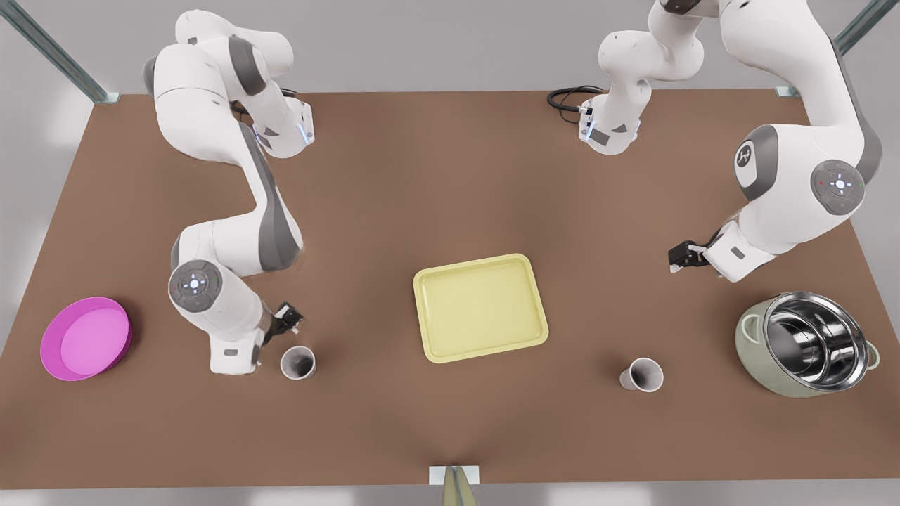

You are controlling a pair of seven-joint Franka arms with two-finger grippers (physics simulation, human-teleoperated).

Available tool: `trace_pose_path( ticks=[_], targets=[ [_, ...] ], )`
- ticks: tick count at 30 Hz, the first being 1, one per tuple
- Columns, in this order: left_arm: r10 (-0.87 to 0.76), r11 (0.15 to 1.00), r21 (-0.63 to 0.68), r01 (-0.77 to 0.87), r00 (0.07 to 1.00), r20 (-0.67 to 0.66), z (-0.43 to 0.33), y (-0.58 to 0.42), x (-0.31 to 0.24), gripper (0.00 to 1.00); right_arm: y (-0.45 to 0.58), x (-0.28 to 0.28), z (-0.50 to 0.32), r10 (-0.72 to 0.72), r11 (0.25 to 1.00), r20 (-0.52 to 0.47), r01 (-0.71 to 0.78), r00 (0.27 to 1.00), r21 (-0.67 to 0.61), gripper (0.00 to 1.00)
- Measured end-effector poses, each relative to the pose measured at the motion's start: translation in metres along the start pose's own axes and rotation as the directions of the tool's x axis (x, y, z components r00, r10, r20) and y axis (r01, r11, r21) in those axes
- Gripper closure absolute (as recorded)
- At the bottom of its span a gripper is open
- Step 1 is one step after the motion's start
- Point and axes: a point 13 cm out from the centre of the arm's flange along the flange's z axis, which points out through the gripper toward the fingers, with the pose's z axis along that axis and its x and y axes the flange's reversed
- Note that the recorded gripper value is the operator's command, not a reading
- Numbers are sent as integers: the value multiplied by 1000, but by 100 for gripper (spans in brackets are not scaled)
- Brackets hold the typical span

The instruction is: Use the left arm to pick up the white IKEA cup from the tray and place it on the middle-left position; use the right arm to pick up the white IKEA cup from the tray and place it on the middle-right position

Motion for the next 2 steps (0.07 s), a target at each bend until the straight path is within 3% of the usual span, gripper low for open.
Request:
trace_pose_path(
  ticks=[2],
  targets=[
    [0, 1000, 2, 0, 1000, 14, -6, 0, -4, 0, -47, 48, -41, 95, 996, -4, -95, 996, 0, 0]
  ],
)
